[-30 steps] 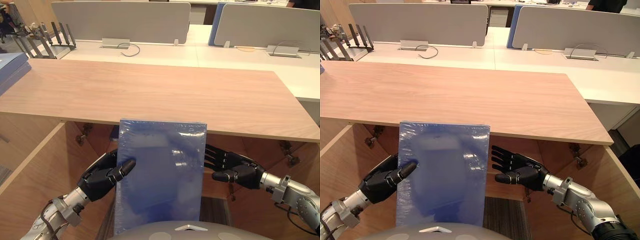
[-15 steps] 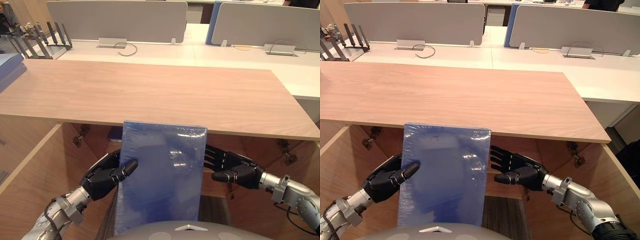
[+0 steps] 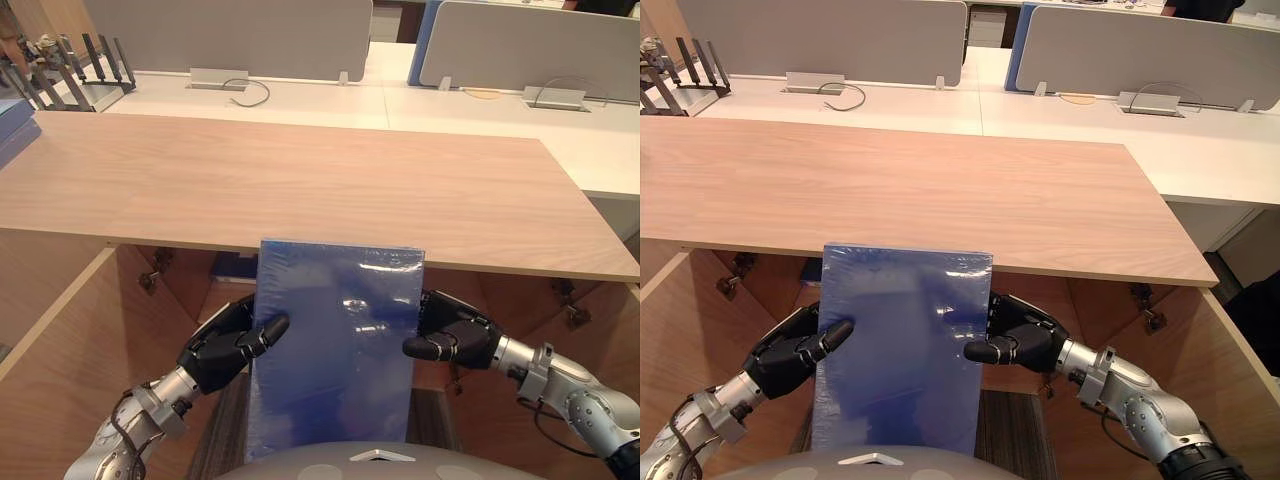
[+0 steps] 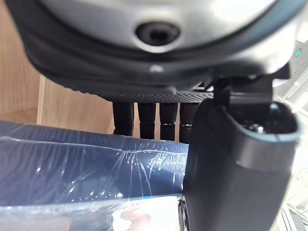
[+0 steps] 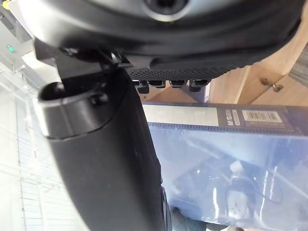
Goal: Walk over to the cabinet, pick up the folder, carry it to the office cabinet, place the folder inside the office cabinet, then close the office cabinet door
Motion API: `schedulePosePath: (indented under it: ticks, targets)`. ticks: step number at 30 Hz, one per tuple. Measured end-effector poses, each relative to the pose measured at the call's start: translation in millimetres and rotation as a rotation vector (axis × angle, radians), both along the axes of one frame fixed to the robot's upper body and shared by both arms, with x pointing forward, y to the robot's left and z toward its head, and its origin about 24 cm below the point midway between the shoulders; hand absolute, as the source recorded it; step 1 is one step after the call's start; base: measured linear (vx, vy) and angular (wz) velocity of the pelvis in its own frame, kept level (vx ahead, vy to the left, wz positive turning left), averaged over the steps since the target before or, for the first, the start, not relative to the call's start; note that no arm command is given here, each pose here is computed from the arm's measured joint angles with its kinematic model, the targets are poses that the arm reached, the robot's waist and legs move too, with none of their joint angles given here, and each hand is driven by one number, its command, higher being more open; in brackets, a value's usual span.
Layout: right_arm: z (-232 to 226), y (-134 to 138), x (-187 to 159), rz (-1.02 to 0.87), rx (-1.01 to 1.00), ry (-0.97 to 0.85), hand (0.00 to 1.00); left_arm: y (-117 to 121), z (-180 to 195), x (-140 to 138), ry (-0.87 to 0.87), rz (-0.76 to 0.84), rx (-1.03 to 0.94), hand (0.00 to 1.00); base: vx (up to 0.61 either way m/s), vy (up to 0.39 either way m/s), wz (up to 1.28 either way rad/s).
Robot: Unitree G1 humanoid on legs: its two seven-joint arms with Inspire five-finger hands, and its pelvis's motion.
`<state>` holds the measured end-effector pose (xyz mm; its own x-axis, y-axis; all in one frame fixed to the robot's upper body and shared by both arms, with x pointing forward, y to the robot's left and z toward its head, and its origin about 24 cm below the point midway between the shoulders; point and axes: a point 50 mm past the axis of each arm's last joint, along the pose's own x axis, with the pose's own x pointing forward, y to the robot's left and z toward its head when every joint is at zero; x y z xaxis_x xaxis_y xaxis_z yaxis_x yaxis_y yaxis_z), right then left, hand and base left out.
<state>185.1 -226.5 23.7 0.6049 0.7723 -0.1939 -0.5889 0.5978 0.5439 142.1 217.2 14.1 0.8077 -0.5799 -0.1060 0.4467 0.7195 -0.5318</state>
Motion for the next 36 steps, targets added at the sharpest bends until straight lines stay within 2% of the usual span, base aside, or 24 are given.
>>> schedulePosePath:
  ticks: [8, 16, 17, 22, 36]
  targets:
    - [-6.8, 11.8, -2.1, -0.002, 0.031, 0.021, 1.00, -8.2, 0.5, 6.4, -0.019, -0.023, 0.003, 0.00, 0.00, -0.004, 0.06]
    - [-11.6, 20.6, -0.7, -0.046, 0.055, 0.030, 1.00, -11.8, 1.3, 10.0, -0.046, 0.029, -0.018, 0.00, 0.00, -0.004, 0.04]
    - [-12.9, 23.1, -0.6, -0.051, 0.057, 0.035, 0.00, -12.0, 2.3, 12.0, -0.056, 0.041, -0.019, 0.00, 0.01, -0.007, 0.05]
    - [-20.3, 37.4, -5.5, -0.006, 0.077, 0.070, 0.00, -13.2, 7.9, 21.4, -0.103, 0.082, -0.025, 0.00, 0.02, -0.005, 0.06]
    - [-18.4, 40.1, 3.3, -0.032, 0.057, 0.040, 0.00, -16.3, 7.5, 21.9, -0.104, 0.108, -0.046, 0.00, 0.00, -0.001, 0.00]
